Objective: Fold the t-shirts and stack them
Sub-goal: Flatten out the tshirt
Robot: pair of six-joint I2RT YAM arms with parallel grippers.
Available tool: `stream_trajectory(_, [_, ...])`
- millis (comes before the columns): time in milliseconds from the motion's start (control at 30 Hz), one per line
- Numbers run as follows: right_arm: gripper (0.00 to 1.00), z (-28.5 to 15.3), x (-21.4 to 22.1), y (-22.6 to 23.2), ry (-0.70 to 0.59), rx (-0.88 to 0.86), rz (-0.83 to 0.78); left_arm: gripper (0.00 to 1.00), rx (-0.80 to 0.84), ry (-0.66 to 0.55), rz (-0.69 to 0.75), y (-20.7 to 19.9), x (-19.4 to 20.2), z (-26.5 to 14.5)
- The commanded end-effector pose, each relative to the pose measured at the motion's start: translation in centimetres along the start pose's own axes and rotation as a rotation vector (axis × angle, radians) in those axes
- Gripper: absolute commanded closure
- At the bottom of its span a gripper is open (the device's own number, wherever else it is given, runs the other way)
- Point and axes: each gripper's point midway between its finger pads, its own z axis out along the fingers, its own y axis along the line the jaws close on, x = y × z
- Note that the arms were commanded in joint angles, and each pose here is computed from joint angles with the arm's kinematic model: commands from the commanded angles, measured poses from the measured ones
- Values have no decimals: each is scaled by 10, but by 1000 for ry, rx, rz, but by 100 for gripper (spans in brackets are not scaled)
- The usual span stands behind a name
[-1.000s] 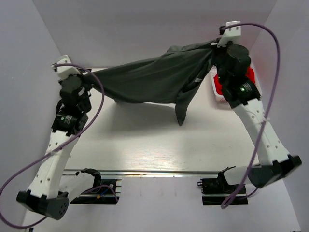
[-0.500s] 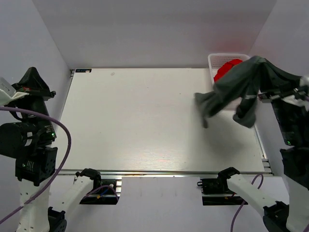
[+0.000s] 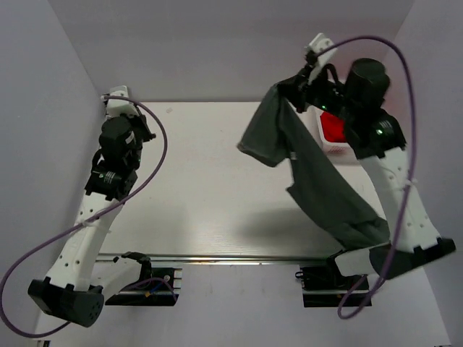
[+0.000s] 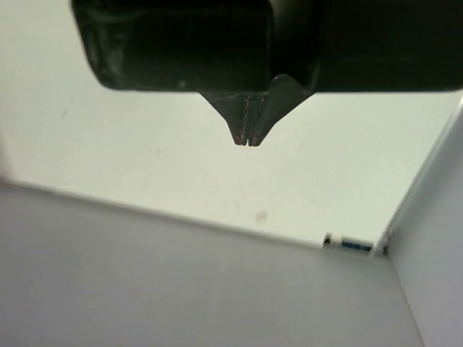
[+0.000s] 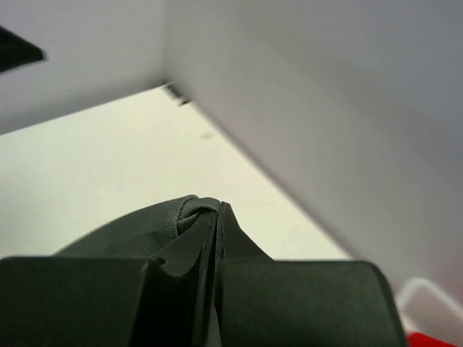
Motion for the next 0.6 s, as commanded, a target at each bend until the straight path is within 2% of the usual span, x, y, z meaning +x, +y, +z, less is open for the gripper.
stream_trajectory(0, [100, 6, -41, 36, -125, -234, 49, 100, -32, 48, -42, 5, 18, -1])
stream_trajectory(67, [100, 15, -50, 38, -175, -271, 60, 100, -75, 76, -35, 12, 30, 3])
stream_trajectory(167, [100, 34, -11, 40, -147, -286, 149, 100, -100, 139, -27, 15, 55, 9])
stream_trajectory(233, [100, 39, -3, 35, -158, -247, 192, 100, -116, 167, -13, 18, 68, 12])
stream_trajectory(300, [100, 48, 37, 22, -97, -156, 233, 99, -126, 207, -6, 18, 83, 18])
stream_trajectory(367, [100, 53, 81, 20, -16, -107, 264, 77, -115, 251, 7, 16, 98, 20])
stream_trajectory(400, [100, 52, 93, 3, 8, 9, 276, 63, -98, 275, 12, 13, 107, 21])
stream_trajectory(433, [100, 52, 125, 0, 68, 51, 311, 34, -49, 313, 26, 6, 123, 25])
stream_trajectory(467, [100, 49, 139, -11, 95, 129, 321, 25, -21, 338, 36, 1, 133, 26])
stream_trajectory(500, [100, 44, 183, -18, 184, 214, 365, 0, 29, 378, 34, -7, 146, 26])
stream_trajectory(567, [100, 40, 226, -34, 279, 334, 395, 0, 68, 466, 79, -14, 179, 31])
